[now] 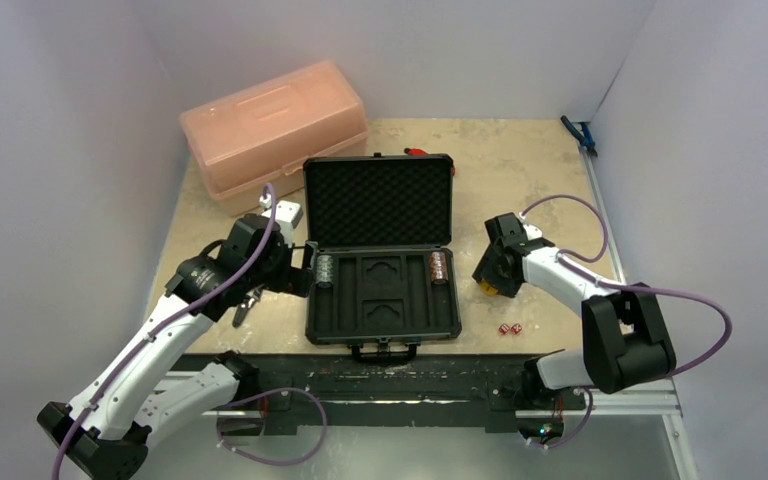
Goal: Pack up texas hold em set
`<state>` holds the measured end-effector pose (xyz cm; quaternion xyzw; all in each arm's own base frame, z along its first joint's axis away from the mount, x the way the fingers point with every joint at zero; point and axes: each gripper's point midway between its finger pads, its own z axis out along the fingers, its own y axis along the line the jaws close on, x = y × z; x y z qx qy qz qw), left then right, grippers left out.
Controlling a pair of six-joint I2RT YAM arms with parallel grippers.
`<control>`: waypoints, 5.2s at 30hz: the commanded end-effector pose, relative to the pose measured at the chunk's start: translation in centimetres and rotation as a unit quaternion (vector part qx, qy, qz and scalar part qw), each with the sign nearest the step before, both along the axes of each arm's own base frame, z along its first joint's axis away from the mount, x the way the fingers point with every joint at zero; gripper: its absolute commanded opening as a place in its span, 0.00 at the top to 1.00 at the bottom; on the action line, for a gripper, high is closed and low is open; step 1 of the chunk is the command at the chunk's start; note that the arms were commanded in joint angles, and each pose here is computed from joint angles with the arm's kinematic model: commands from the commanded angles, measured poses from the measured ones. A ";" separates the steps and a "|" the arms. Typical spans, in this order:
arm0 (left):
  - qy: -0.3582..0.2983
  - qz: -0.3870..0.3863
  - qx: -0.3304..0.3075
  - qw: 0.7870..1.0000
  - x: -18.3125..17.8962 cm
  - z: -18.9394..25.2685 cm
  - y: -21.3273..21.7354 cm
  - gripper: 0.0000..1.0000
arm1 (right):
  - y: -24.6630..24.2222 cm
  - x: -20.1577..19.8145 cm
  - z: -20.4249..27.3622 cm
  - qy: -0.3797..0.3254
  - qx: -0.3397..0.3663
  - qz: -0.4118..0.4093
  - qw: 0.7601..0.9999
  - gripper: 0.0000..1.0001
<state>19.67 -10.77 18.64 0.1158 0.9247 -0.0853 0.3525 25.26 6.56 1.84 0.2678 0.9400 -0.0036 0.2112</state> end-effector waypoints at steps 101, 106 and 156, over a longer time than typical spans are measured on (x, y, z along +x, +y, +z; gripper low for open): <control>-0.011 -0.012 -0.007 1.000 0.1 0.4 -0.1 0.03 | -3.7 -1.6 0.8 0.005 -0.043 -0.097 0.994 0.14; -0.010 -0.011 -0.005 1.000 0.1 0.2 0.0 0.03 | -4.6 -1.5 0.3 0.001 -0.028 -0.118 0.993 0.17; -0.018 -0.013 -0.011 1.000 -0.1 0.7 0.0 0.04 | -4.5 -2.1 -3.7 0.081 -0.058 -0.081 0.992 0.46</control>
